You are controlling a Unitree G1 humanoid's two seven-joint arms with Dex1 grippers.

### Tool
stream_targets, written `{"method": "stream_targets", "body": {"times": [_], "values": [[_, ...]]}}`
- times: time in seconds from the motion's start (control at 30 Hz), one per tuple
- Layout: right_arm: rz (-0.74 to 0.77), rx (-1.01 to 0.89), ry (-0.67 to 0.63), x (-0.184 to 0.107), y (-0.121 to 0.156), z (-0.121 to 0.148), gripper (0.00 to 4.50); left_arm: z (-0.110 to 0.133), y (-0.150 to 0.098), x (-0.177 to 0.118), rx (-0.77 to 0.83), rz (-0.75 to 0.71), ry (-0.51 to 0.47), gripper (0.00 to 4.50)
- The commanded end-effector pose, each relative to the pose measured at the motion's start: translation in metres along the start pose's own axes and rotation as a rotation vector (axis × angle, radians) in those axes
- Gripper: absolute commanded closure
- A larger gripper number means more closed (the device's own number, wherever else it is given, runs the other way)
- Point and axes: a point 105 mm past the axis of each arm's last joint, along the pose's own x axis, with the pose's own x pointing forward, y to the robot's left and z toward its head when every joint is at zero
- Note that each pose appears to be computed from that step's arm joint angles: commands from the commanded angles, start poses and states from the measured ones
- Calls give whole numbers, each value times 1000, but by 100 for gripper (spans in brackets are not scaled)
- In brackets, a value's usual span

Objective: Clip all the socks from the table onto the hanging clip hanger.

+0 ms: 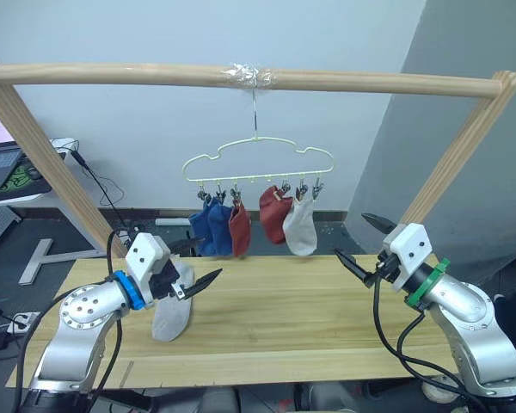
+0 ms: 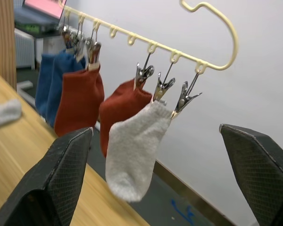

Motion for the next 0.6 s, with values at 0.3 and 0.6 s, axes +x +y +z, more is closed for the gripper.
{"method": "stream_targets", "body": {"times": [0.3, 0.6], "values": [[-22, -30, 11, 2, 1, 1, 0, 6, -3, -3, 9, 40, -36, 2], [-113, 13, 37, 9, -9, -2, 0, -3, 2, -5, -5, 199, -33, 2]]}}
